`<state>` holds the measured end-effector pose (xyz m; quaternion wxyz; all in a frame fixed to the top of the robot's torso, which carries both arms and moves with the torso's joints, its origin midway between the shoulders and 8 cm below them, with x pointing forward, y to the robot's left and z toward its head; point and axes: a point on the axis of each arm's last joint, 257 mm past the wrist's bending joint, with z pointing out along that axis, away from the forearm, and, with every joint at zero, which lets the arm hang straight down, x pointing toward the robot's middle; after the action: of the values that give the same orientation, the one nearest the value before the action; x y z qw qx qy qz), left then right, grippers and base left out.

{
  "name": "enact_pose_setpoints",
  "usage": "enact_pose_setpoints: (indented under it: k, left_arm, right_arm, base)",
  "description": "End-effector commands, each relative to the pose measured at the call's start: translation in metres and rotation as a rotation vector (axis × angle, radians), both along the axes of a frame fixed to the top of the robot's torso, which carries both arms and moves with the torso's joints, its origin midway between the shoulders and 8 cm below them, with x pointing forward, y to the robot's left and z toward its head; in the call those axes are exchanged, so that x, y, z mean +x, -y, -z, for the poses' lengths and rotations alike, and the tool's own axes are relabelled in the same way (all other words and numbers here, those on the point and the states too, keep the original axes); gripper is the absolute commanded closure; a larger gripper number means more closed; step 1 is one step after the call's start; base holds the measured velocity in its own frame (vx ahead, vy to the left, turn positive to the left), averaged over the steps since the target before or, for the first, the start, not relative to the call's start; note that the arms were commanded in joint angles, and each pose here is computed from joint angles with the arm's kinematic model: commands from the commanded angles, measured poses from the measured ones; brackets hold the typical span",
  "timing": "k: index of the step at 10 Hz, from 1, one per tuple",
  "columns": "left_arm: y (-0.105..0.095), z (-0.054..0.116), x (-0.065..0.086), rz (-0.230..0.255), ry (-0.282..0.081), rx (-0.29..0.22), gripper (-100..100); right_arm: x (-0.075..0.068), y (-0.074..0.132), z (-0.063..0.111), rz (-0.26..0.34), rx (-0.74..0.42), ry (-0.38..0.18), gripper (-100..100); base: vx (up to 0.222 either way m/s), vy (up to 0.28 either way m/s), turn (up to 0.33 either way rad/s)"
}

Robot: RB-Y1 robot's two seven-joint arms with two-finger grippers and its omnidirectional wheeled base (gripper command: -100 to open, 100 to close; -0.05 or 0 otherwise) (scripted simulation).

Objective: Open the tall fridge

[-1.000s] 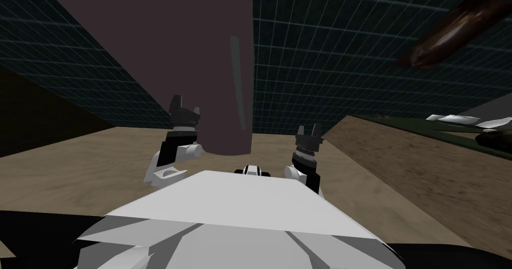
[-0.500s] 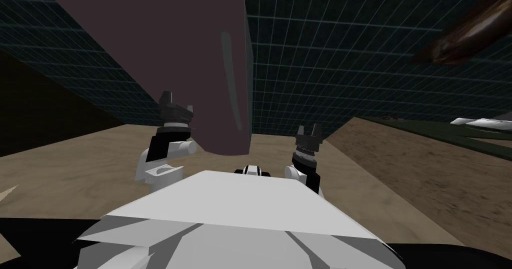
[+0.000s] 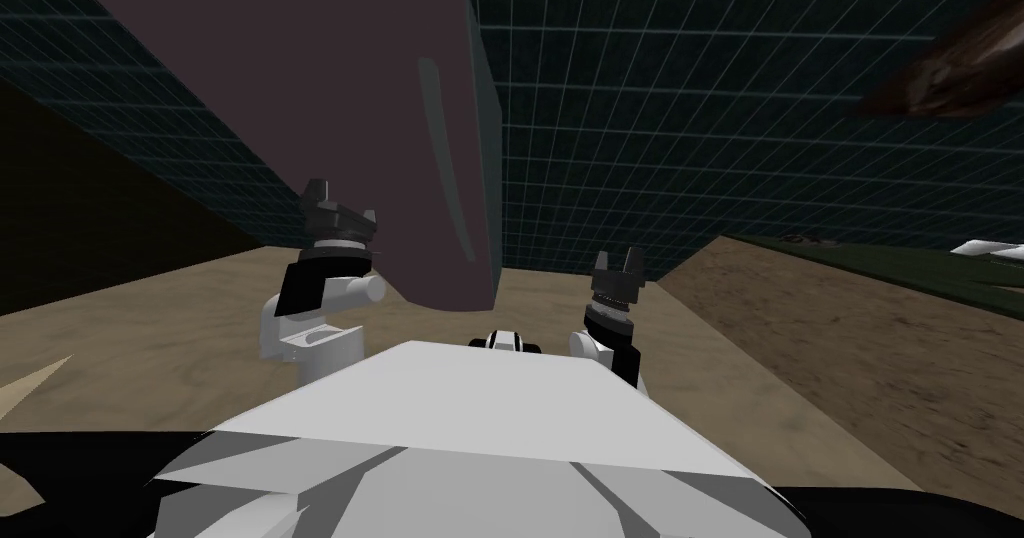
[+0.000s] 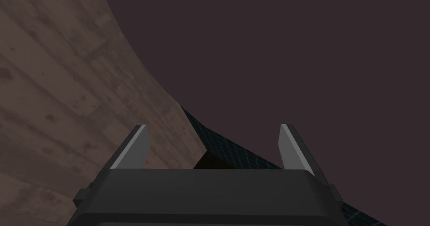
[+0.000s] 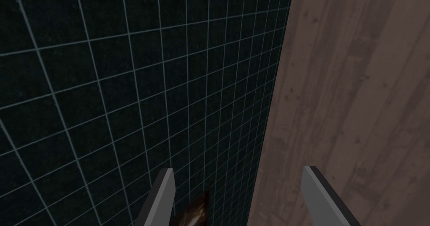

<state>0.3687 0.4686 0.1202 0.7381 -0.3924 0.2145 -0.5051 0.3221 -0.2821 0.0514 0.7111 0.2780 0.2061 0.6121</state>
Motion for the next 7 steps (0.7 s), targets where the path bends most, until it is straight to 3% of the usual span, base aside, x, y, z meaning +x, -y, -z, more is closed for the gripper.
enact_pose_setpoints:
  k: [1,2,3,4,5,6,7]
  left_arm:
    - [-0.02,0.0,-0.002,-0.022,-0.013,-0.054,-100]
    - [-0.034,-0.006,-0.008,-0.038,0.006,-0.089,-100]
    - [-0.037,0.0,-0.005,-0.04,-0.019,-0.105,-100]
    - [-0.051,-0.005,-0.011,-0.054,-0.003,-0.145,-100]
    - [-0.053,0.001,-0.008,-0.056,-0.023,-0.159,-100]
    - [-0.066,-0.003,-0.014,-0.067,-0.005,-0.199,-100]
    - [-0.068,0.002,-0.012,-0.069,-0.026,-0.214,-100]
  right_arm:
    - [0.0,0.0,0.0,0.0,0.0,0.0,0]
    - [0.0,0.0,0.0,0.0,0.0,0.0,0]
    - [0.0,0.0,0.0,0.0,0.0,0.0,0]
    - [0.0,0.0,0.0,0.0,0.0,0.0,0]
    - [0.0,0.0,0.0,0.0,0.0,0.0,0]
    - [0.0,0.0,0.0,0.0,0.0,0.0,0]
    - [0.0,0.0,0.0,0.0,0.0,0.0,0]
  base:
    - [0.041,-0.105,0.059]
    - [0.067,-0.155,0.078]
    - [0.06,-0.147,0.045]
    - [0.067,-0.159,0.057]
    - [0.046,-0.143,0.045]
    - [0.036,-0.177,0.063]
    - [0.046,-0.14,0.041]
